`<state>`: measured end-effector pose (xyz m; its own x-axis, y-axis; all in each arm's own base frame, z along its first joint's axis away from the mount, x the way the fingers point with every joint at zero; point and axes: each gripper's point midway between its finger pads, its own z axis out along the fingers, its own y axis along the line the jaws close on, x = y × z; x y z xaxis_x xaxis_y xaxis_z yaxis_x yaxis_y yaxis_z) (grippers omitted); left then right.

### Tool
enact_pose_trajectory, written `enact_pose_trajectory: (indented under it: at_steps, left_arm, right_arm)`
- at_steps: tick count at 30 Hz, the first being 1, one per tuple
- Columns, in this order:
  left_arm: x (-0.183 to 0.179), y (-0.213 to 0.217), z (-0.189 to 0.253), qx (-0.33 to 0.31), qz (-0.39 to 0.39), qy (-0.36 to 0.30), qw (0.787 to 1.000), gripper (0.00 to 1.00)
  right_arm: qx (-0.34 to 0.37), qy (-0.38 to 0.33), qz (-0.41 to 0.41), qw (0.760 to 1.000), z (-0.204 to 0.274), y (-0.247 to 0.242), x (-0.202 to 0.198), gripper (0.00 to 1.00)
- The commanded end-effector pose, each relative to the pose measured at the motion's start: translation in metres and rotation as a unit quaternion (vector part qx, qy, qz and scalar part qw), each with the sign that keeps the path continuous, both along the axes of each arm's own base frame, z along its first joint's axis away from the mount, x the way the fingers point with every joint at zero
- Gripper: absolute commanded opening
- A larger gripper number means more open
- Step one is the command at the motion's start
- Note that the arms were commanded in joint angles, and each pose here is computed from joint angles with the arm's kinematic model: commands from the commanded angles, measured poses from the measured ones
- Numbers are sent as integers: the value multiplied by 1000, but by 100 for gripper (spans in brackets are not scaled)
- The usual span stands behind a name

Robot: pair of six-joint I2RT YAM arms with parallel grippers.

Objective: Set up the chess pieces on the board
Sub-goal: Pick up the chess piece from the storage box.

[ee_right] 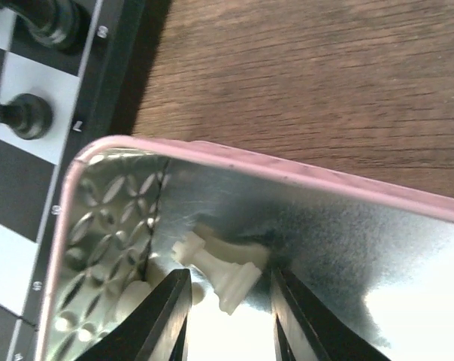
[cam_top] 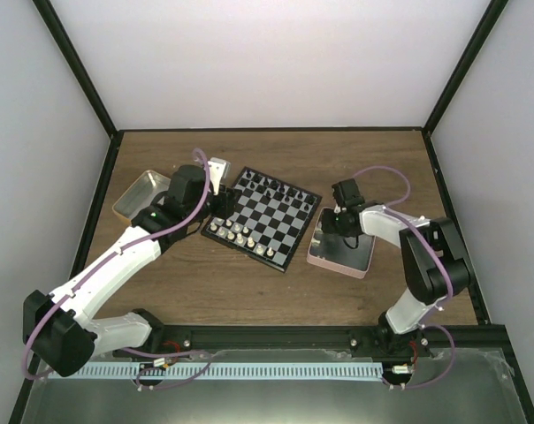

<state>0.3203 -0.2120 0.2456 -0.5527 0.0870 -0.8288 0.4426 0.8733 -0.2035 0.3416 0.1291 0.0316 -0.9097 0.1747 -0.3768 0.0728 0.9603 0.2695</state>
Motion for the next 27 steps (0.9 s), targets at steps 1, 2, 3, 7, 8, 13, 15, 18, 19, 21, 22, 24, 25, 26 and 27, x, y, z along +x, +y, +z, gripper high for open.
enact_pose_trajectory:
  at_steps: [1,2,3,7,8,13,15,18,19,21,22,24,25,26,27]
  left_arm:
    - [2,-1,-3,3,-3,-5,1000,51]
    - [2,-1,-3,3,-4,-4,1000,51]
    - [2,-1,-3,3,-3,-5,1000,51]
    - [2,-1,-3,3,-4,-5,1000,51]
    - [2,-1,-3,3,-4,-4,1000,51]
    - [2,-1,-3,3,-4,-3,1000,51]
    - [2,-1,-4,4,-4,-3,1000,51]
    - [2,-1,-3,3,-4,-3,1000,51]
    - [2,-1,-3,2,-4,-3,1000,51]
    - [2,-1,-4,3,-4,-3,1000,51]
    - [2,-1,-3,2,-4,-4,1000,51]
    - [2,-1,-3,2,-4,-4,1000,51]
    - [2,-1,-3,2,-4,-4,1000,51]
    - [2,-2,-3,2,-4,-3,1000,51]
    - [2,-2,-3,1,-5,-3,1000,51]
  right_arm:
    - [-49,-4,8,999,2,-6,8,31]
    - [-56,-3,9,998,0,-8,8,33]
    - [-61,-2,15,998,-1,-8,9,34]
    - [-75,8,28,997,-9,-8,10,36]
    - [-78,9,28,997,-10,-9,11,36]
    - [-82,19,29,996,-15,-9,9,29]
    - [-83,22,28,996,-15,-9,6,28]
    - [-90,26,30,995,-14,-9,1,28]
    - [-94,28,32,995,-15,-9,-2,29]
    - [-100,36,38,994,-17,-9,-7,29]
    - [-102,38,42,993,-17,-8,-9,28]
    - [-102,45,49,993,-19,-6,-12,26]
    - [-103,50,49,992,-21,-6,-14,24]
    - [-108,55,45,992,-22,-9,-15,23]
    - [-112,56,42,991,-23,-10,-15,22]
